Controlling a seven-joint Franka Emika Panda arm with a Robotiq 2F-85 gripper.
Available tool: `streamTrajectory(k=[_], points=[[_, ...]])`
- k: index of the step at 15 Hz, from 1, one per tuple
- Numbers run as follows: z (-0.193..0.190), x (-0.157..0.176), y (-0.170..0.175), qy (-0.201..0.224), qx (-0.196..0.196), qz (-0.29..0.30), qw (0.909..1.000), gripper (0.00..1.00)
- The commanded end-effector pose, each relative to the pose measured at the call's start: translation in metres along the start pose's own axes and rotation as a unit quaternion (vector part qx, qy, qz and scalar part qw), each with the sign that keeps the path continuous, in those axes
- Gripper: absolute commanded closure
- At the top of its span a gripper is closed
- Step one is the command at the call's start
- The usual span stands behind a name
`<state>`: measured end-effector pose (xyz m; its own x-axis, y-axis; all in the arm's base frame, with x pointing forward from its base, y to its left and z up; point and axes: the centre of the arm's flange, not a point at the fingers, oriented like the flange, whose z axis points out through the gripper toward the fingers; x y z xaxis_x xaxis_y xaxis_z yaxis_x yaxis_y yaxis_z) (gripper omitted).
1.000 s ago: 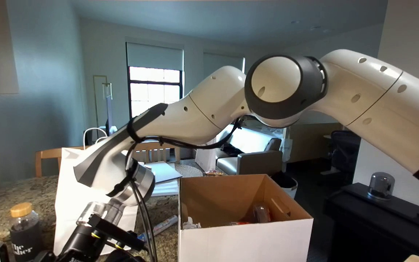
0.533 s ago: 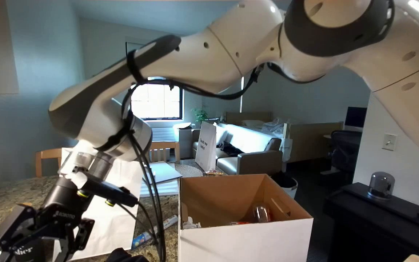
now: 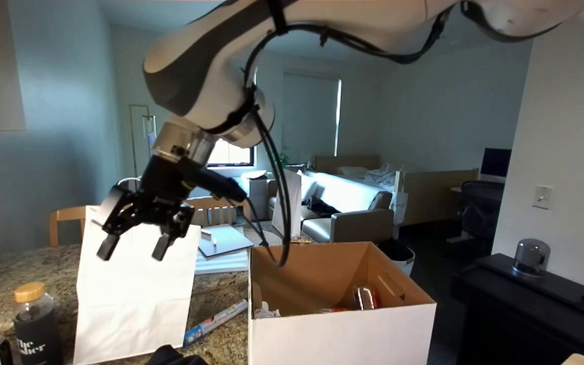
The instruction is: Take the jacket out of the box
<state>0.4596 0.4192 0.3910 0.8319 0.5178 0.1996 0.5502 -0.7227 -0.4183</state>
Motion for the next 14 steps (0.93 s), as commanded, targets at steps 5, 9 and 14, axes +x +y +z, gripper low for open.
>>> streamTrajectory(k=[5,9,14], points=[[-0.132,-0.093,0.113,0.094,-0.158,0.069,0.9806,0.00],[-0.177,-0.163,0.177,0.082,-0.244,0.123,0.9584,0.00],[-0.199,-0.237,0.238,0.047,-0.342,0.205,0.9160,0.00]])
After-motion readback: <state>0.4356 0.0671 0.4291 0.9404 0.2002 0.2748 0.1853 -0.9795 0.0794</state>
